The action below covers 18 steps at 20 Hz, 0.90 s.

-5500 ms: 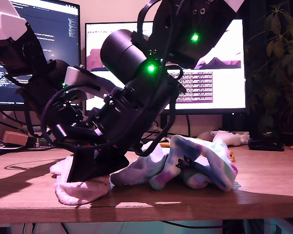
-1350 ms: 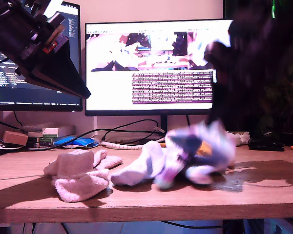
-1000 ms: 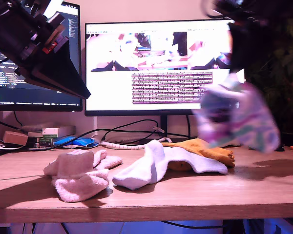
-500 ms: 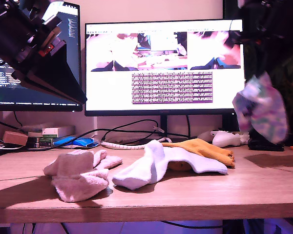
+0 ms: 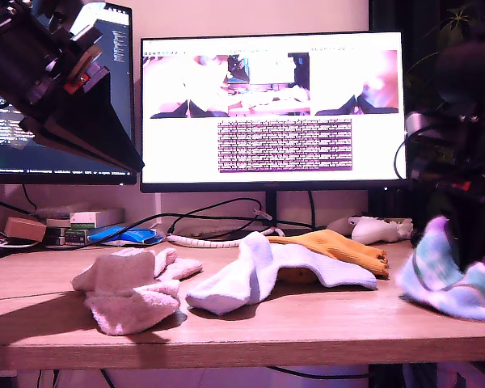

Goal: Pair up the socks based on colour and pattern, by placing them on top of one another

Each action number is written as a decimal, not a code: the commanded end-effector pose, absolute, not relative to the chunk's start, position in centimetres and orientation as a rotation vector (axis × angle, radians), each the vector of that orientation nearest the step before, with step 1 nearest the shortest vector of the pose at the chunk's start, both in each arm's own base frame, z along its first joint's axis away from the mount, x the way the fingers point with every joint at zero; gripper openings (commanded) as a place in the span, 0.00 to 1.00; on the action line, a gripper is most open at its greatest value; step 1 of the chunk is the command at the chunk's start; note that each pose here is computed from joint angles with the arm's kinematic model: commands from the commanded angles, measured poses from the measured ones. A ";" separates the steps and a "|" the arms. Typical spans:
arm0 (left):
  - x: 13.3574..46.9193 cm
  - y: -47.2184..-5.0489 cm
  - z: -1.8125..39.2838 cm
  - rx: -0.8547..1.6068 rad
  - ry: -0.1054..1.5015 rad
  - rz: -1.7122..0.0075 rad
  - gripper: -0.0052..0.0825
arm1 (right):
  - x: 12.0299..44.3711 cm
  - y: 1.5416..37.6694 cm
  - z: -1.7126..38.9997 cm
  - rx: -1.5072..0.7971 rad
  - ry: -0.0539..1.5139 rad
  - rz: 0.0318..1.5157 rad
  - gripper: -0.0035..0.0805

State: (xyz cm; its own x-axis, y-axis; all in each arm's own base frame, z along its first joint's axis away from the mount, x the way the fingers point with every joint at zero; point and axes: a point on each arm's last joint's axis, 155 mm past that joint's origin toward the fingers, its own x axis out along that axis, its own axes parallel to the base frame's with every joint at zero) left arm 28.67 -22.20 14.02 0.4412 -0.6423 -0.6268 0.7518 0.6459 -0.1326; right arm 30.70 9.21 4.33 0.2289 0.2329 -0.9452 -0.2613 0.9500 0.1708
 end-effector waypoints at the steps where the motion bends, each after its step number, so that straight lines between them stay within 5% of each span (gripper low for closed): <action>1: 28.4 -22.1 13.5 0.172 0.700 -0.870 0.03 | 30.5 10.4 5.4 0.032 1.288 0.393 0.03; 3: 28.6 -22.2 13.8 0.172 0.684 -0.871 0.03 | 31.0 10.7 5.7 0.036 1.261 0.403 0.06; 8: 28.6 -22.2 13.7 0.172 0.687 -0.871 0.03 | 32.1 10.6 7.1 0.022 1.231 0.393 0.45; 14: 28.5 -22.1 13.6 0.172 0.693 -0.871 0.03 | 33.3 11.6 12.5 0.006 1.150 0.433 0.45; 18: 28.6 -22.1 13.6 0.172 0.691 -0.869 0.03 | 31.7 15.6 13.2 -0.020 1.154 0.571 0.45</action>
